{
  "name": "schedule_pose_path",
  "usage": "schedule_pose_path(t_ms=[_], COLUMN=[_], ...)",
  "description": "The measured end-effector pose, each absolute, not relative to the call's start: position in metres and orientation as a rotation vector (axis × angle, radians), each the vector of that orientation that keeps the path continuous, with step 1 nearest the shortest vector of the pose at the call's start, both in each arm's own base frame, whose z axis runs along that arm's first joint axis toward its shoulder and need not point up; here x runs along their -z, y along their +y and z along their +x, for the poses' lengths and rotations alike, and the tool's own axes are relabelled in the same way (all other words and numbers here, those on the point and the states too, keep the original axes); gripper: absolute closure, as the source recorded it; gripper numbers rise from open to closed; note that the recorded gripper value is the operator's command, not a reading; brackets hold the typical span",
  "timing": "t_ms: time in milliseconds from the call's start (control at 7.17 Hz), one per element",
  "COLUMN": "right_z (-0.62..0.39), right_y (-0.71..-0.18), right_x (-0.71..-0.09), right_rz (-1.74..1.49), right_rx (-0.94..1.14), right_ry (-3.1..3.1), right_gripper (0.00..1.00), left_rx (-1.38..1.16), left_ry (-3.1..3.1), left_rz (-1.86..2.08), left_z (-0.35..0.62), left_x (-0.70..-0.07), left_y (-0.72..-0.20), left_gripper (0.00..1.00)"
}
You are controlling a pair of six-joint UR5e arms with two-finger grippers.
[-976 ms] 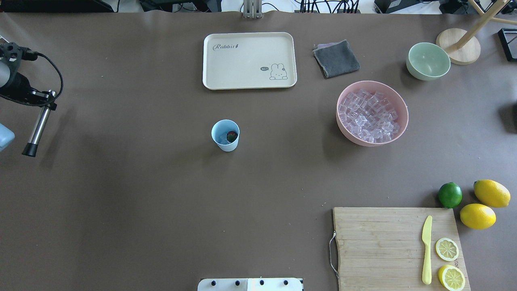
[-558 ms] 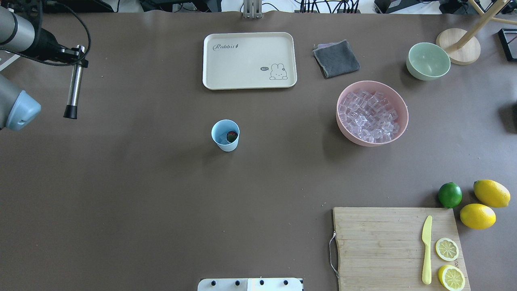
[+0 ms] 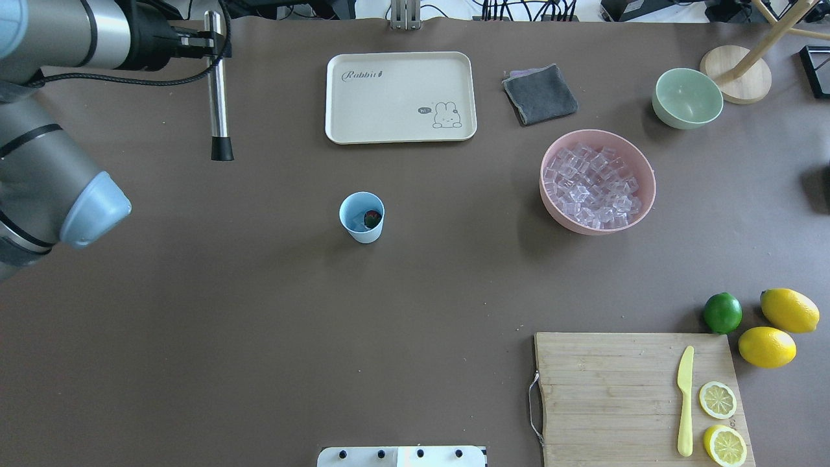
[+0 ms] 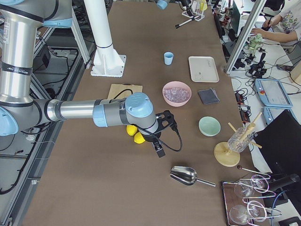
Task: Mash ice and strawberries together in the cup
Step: 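Carry the muddler with the left gripper over the light-blue cup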
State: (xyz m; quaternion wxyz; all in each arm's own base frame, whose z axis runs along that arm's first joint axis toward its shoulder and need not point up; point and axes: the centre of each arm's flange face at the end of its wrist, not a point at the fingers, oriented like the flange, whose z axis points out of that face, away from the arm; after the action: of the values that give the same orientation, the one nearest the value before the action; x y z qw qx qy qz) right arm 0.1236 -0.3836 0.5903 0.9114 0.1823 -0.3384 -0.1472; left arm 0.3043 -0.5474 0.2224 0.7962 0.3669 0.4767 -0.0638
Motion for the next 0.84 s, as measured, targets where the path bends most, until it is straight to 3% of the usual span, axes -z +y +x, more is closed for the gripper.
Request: schedule_pose_path(t_ms=[279,837], right_z=[0.124,0.112], right_y=[-0.382,-0.382], right_x=[-0.593,-0.607], right_rz=[0.362,0.308], right_rx=[0.294,0.301], right_ry=[-0.701,-0.714], right_gripper=[0.01,0.01], left_rx=[0.203,0.327], left_ry=[1.024,0.95], left_rz=[0.96,1.156], left_z=[0.368,0.439], left_x=[-0.166,-0.109], left_y=[-0.494,-0.449], left_gripper=[1.0,1.0])
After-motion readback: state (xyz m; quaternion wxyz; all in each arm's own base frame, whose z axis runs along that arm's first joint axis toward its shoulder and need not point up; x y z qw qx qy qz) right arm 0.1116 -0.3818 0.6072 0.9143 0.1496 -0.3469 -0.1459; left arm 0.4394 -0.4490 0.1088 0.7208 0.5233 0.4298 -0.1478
